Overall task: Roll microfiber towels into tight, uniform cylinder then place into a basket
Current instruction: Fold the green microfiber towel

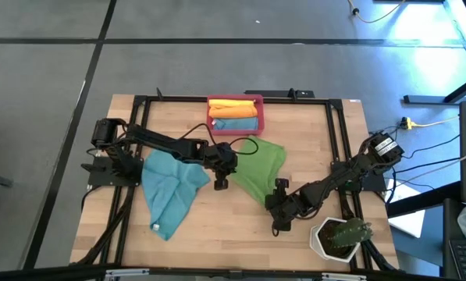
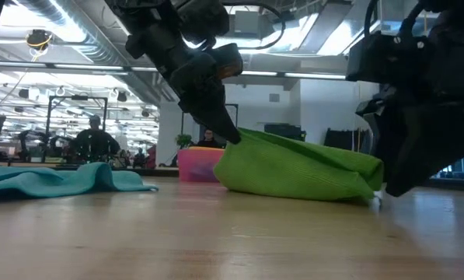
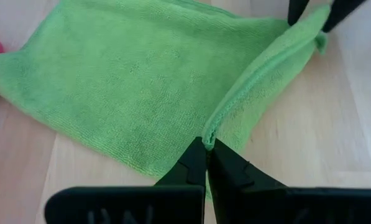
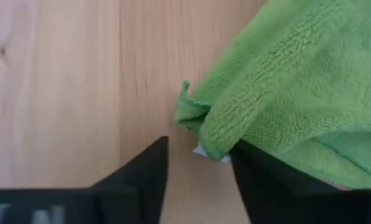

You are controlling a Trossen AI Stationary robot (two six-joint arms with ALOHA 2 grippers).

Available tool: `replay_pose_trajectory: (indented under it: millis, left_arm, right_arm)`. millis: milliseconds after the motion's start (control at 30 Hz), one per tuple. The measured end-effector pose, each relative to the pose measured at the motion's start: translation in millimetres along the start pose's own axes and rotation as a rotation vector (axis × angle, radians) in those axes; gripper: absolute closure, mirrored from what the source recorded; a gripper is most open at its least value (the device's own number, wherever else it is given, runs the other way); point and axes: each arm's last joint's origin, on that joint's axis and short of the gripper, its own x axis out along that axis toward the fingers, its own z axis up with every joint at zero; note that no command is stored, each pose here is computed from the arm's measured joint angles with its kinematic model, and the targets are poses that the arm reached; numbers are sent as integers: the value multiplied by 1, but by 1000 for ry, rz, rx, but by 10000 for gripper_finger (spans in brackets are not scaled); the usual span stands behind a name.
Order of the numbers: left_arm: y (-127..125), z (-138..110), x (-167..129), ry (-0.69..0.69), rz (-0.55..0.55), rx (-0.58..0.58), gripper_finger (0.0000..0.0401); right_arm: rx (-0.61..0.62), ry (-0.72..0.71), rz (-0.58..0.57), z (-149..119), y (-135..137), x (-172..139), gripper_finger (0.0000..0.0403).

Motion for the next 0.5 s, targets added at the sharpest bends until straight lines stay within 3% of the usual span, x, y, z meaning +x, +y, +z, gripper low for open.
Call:
replay_pose_trajectory:
  millis: [267, 500]
  left_arm:
    - [8, 0, 0, -2, 16, -18, 401]
    - [9, 0, 0, -2, 17, -22, 401]
  right_arm:
    - [45, -67, 2, 1, 10, 5, 120]
    - [62, -130, -148, -2, 12, 18, 121]
